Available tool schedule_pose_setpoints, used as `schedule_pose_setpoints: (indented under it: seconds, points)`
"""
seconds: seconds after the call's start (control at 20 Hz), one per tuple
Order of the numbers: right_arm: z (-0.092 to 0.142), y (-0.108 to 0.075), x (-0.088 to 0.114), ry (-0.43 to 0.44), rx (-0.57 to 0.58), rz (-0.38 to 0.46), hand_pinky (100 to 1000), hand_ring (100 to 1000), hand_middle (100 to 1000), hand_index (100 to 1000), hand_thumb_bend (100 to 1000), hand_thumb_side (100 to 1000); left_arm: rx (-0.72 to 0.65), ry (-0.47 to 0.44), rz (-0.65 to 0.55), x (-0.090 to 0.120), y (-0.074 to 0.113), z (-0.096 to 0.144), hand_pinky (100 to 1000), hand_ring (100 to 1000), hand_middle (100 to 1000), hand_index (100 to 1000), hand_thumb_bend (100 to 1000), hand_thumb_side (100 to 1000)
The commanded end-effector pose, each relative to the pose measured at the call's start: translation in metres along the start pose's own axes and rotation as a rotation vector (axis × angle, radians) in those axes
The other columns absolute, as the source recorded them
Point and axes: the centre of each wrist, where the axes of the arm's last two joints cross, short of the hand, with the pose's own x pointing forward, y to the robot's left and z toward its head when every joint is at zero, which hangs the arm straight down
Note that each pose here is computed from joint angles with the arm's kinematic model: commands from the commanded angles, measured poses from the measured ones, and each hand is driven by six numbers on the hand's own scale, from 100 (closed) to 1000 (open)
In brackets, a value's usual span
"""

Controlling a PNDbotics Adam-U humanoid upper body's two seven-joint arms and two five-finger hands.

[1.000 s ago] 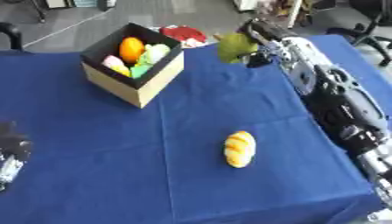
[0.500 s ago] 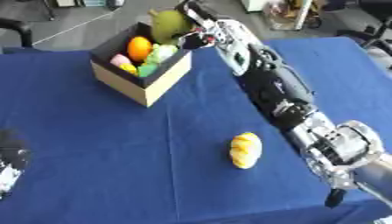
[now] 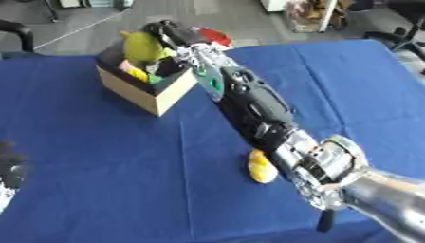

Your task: Pick up objects on the table and place them in the box.

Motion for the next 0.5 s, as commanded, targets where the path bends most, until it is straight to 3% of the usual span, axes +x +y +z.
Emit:
schedule_pose_setpoints:
  seconds: [0.05,0.15,0.35,0.5]
  points:
    - [-0.007,-0.029,0.007,-0.007,-0.132,0.068,836,761,761,961,547,393,0.0,-0.029,-0.011,0.008,0.002,-0.003,785,656,636,843,452,494]
    - [-0.005,-0.038,0.005,-0.031,-0.142,0.041,840,757,756,954,484,384,0.009,-0.023,-0.014,0.008,0.004,-0.002,785,656,636,842,450,495]
    - [0.008,-0.066,-0.01,-0.168,-0.122,-0.061,860,765,752,902,289,281,0.029,-0.009,-0.022,0.005,0.007,0.001,785,656,636,842,450,495]
    - [0.036,-0.088,-0.032,-0.291,-0.109,-0.13,864,769,753,875,220,192,0.061,0.01,-0.033,0.002,0.012,0.006,784,656,635,841,449,494]
